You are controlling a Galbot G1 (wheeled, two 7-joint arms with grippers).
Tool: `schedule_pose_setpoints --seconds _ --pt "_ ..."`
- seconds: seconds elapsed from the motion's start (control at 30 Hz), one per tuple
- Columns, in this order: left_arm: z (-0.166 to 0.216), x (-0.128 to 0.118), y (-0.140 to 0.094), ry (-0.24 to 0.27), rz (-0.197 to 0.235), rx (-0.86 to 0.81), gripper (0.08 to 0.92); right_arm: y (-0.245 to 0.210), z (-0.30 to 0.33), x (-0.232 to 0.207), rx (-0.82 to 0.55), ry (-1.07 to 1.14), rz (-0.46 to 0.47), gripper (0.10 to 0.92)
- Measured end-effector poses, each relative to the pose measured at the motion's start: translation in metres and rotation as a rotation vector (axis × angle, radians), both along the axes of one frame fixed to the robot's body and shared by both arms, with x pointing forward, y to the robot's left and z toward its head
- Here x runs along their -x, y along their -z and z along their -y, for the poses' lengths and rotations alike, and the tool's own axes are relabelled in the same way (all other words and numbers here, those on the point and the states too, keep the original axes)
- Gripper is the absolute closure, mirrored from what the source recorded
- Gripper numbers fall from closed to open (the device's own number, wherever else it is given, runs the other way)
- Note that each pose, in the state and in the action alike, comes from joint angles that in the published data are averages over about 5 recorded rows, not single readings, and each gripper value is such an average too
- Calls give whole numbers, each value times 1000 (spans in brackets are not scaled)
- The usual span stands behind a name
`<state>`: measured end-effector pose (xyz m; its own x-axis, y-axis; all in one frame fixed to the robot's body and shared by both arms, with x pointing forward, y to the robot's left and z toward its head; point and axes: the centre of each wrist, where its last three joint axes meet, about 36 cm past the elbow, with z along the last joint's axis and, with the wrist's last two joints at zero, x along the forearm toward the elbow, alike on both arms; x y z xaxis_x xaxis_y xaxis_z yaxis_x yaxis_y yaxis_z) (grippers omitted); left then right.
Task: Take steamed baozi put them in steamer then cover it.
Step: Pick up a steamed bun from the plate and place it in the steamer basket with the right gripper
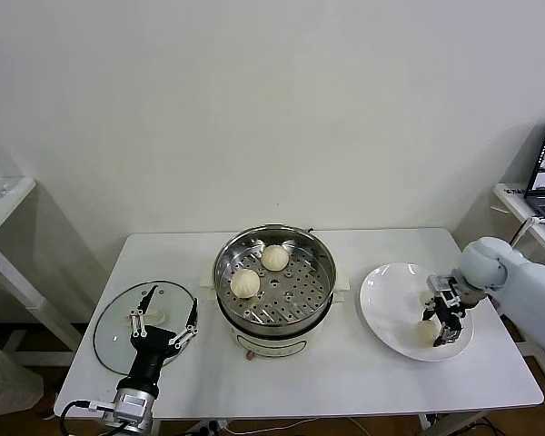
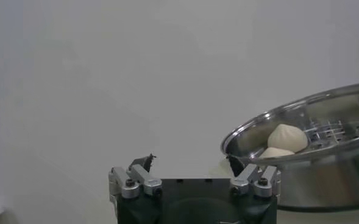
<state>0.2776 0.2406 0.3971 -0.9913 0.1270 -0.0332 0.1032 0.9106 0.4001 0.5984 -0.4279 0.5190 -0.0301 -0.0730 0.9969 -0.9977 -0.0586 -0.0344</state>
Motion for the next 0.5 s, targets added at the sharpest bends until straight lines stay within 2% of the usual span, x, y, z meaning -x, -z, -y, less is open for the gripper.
schedule_pose_setpoints --seconds 0.23,0.5 --pt "2 1 -4 4 5 -2 177 -84 -28 -21 -37 -124 97 353" --pt "0 1 -8 1 12 -9 177 -185 -101 -29 -39 -426 251 352"
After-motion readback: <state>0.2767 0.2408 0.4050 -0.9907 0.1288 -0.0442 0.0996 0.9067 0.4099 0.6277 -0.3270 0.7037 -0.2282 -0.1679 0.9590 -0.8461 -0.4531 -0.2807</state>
